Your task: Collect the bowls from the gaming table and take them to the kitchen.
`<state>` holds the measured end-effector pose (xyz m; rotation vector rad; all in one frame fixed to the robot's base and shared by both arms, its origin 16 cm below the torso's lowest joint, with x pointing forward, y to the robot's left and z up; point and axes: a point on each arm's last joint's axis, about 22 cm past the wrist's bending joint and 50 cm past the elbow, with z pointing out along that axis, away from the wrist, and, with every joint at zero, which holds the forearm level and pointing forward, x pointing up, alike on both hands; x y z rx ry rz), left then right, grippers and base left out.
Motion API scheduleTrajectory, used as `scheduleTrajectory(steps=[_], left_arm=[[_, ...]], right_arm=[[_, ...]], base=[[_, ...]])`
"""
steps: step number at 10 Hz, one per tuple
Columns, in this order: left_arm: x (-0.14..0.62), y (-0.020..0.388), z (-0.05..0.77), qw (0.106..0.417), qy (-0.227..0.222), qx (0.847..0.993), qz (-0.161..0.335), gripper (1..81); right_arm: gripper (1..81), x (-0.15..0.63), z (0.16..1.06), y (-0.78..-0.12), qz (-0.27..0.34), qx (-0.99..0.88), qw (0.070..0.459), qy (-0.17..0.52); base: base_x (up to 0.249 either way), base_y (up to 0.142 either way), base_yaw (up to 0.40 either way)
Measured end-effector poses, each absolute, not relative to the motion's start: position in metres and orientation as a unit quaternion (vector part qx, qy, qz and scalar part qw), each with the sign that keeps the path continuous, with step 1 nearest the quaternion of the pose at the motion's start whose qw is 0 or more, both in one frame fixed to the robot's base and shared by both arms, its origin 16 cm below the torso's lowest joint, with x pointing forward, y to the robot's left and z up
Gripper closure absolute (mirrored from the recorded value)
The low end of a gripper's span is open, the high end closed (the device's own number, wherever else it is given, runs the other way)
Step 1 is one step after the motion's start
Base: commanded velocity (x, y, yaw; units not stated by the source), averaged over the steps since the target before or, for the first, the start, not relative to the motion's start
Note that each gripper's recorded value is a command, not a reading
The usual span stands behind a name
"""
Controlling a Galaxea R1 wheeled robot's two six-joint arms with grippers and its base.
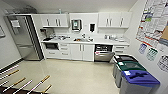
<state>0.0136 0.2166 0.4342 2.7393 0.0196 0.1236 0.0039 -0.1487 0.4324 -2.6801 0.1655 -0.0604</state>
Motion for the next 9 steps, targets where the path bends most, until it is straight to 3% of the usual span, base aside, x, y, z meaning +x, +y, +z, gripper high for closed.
scheduleTrajectory(steps=[9], left_arm=[[0.0190, 0.2218, 0.4340, 0.195, 0.006, 0.980, 0.047, 81.1]], right_arm=[[81.1, 0.0050, 0.4322, -0.1502, -0.022, -0.972, 0.225, 0.063]], base=[[0.204, 0.000, 0.000]])
